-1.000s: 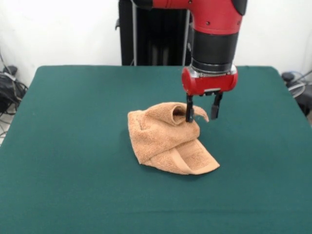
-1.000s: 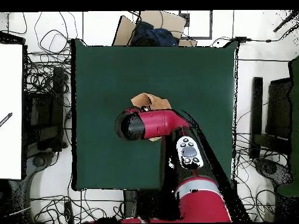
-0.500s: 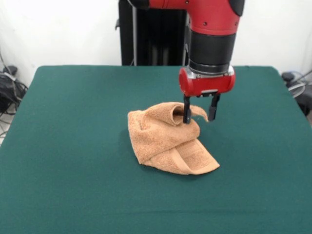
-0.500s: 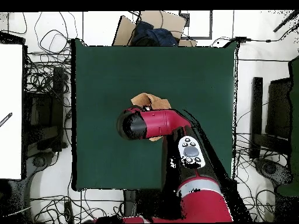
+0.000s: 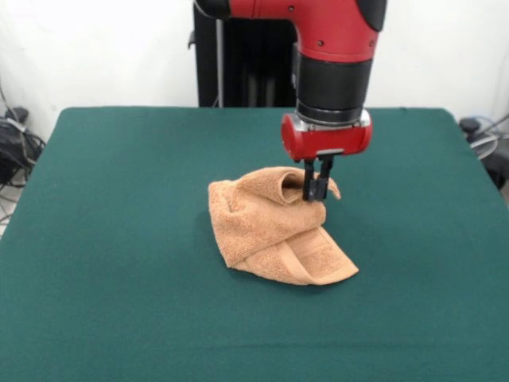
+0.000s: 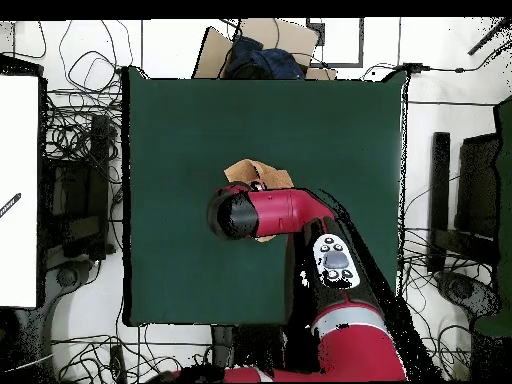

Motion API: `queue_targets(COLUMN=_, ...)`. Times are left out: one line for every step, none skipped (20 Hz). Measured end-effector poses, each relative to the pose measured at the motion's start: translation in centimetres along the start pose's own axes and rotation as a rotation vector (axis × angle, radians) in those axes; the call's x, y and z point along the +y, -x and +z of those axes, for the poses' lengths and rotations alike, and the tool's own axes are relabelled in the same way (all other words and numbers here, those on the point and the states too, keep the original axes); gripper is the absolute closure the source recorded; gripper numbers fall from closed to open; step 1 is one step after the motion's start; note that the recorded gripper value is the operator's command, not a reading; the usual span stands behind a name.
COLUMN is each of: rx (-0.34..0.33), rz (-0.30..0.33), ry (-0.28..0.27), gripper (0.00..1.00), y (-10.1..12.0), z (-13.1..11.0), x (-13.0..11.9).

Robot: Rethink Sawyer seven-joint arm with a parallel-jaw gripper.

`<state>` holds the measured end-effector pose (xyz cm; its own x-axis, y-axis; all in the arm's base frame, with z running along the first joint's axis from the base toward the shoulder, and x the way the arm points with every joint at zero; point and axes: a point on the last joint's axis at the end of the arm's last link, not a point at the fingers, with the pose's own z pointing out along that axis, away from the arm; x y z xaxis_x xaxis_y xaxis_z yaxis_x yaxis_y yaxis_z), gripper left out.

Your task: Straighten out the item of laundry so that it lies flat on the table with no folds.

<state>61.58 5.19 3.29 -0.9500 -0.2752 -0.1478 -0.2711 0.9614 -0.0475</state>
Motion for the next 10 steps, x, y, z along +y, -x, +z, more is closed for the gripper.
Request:
queue_targets(rx=0.0, rz=0.001, ry=0.0, gripper=1.0, y=-0.02, z=0.0, x=-0.07)
queue_targets(rx=0.0, rz=0.002, ry=0.0, gripper=1.0, y=-0.03, z=0.01, x=-0.14)
queue_targets(rx=0.0, rz=0.004, ry=-0.001, gripper=1.0, y=-0.05, z=0.01, x=-0.25)
queue_targets(rx=0.0, rz=0.005, ry=-0.001, gripper=1.0, y=-0.05, z=0.0, x=-0.3)
queue_targets(rx=0.0, rz=0.005, ry=-0.001, gripper=1.0, y=-0.07, z=0.01, x=-0.33)
queue_targets(rx=0.0, rz=0.005, ry=-0.001, gripper=1.0, y=-0.07, z=0.01, x=-0.33)
queue_targets(rx=0.0, rz=0.005, ry=-0.001, gripper=1.0, y=-0.07, z=0.01, x=-0.32)
queue_targets(rx=0.0, rz=0.005, ry=-0.001, gripper=1.0, y=-0.06, z=0.01, x=-0.32)
queue_targets(rx=0.0, rz=0.005, ry=-0.001, gripper=0.0, y=-0.06, z=0.0, x=-0.33)
queue_targets(rx=0.0, rz=0.006, ry=-0.001, gripper=0.0, y=-0.06, z=0.01, x=-0.34)
